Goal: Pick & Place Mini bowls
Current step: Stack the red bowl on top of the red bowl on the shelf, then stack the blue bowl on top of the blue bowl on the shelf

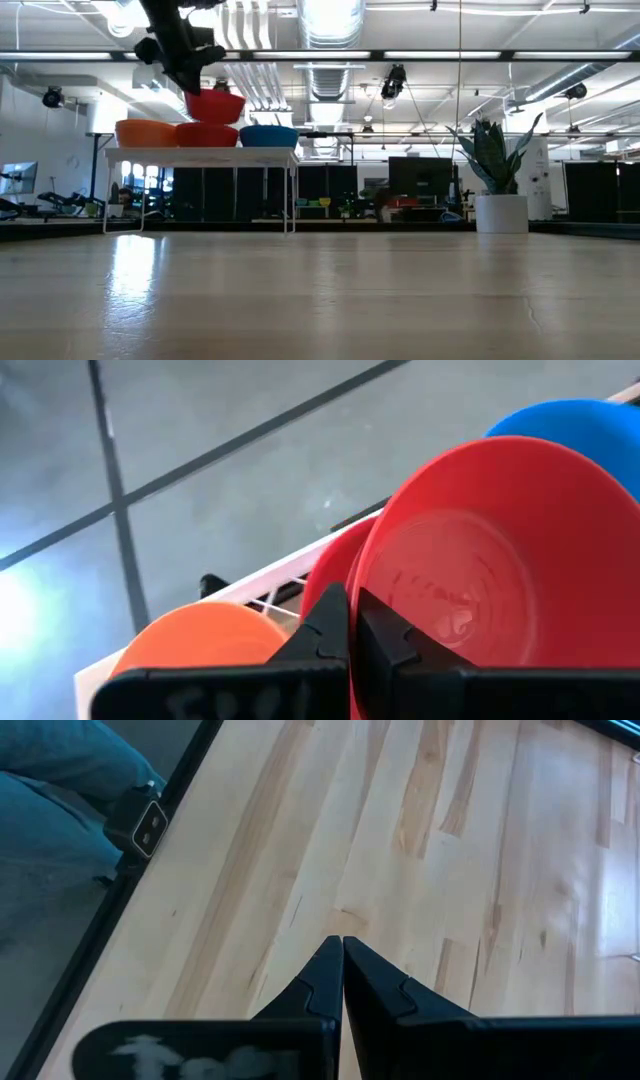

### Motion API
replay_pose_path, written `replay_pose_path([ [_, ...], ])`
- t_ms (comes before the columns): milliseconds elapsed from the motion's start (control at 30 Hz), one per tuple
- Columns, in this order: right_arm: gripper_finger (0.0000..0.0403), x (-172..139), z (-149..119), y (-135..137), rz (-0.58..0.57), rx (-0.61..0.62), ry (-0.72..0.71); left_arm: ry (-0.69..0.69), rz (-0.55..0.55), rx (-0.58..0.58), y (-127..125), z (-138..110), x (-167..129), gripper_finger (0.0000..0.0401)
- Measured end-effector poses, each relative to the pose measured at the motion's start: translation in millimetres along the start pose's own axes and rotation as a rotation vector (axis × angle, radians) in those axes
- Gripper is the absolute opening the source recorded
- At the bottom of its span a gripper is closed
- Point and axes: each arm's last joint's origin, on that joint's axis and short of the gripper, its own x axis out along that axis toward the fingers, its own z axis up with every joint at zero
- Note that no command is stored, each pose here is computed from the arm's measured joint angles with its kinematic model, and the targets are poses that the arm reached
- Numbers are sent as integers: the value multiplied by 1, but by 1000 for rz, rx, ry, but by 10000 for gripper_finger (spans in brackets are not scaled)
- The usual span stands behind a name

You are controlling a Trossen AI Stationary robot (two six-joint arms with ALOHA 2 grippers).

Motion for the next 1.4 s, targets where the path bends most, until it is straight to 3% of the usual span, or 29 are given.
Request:
replay_pose_path([
  [367,8,0,0,0,0,-1,1,43,28,25,-4,3,17,6],
  [833,8,0,0,0,0,-1,2,53,36,82,-4,3,17,73],
  [1167,8,0,0,0,0,14,2,-33,60,92,4,19,-5,96],
  [1400,8,-1,-7,-1,-17,171,67,-63,-72,93,3,16,-37,81],
])
